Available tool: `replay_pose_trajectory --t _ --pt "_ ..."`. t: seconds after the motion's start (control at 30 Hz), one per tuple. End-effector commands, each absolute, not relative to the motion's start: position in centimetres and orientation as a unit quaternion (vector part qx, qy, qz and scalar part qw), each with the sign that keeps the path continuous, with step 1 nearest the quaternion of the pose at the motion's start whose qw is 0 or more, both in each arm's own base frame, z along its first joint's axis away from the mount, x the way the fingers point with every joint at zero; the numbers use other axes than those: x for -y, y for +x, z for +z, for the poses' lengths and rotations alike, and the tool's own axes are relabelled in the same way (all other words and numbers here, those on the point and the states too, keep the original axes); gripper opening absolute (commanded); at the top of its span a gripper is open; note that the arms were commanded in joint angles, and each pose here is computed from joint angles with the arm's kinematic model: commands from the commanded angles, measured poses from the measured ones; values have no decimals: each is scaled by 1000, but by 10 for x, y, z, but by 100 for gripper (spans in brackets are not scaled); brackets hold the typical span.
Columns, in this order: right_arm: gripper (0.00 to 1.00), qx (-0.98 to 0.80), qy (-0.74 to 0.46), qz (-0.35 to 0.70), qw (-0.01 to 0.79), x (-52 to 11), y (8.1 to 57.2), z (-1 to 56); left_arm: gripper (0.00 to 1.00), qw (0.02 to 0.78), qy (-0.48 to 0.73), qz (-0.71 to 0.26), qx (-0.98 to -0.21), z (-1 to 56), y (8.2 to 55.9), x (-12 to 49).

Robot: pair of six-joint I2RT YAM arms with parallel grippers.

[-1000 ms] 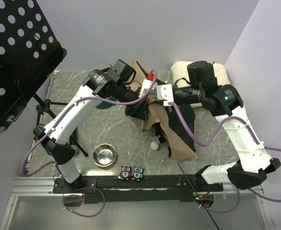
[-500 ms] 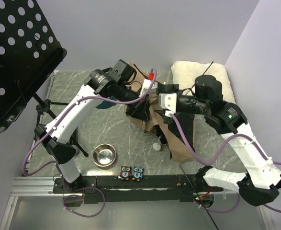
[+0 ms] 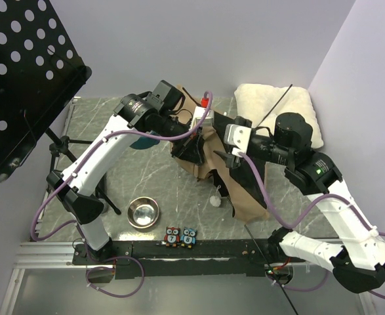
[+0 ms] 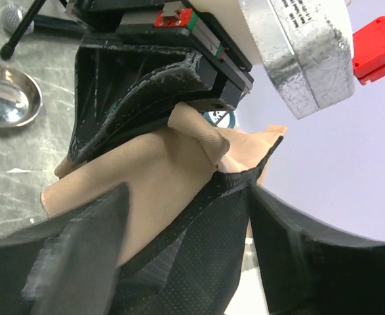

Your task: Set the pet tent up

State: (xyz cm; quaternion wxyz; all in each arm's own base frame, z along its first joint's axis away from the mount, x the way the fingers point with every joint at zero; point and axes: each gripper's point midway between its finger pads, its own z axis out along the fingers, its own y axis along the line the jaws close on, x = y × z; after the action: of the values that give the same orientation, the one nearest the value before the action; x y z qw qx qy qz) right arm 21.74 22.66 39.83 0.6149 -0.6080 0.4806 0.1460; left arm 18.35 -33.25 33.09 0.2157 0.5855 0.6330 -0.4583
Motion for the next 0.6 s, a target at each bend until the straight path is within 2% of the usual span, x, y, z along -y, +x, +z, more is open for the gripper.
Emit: replay_pose_trajectory --t 0.0,0.07,0.13,0.2,0.43,0.57 --pt "67 -463 -590 160 642 -232 218 424 1 145 550 -488 -661 326 163 325" --pt "50 -454 -586 164 651 -234 217 429 1 144 551 -488 -662 325 162 326" --pt "39 -445 -584 164 659 -235 217 433 1 142 551 -489 -661 325 162 325" --pt "34 -441 -581 158 665 -235 219 436 1 142 552 -489 -660 324 161 325" --pt "8 -417 -588 144 678 -237 221 448 1 138 551 -492 -660 323 161 326" --pt "5 -399 -606 132 675 -240 222 449 1 133 548 -493 -663 321 162 327"
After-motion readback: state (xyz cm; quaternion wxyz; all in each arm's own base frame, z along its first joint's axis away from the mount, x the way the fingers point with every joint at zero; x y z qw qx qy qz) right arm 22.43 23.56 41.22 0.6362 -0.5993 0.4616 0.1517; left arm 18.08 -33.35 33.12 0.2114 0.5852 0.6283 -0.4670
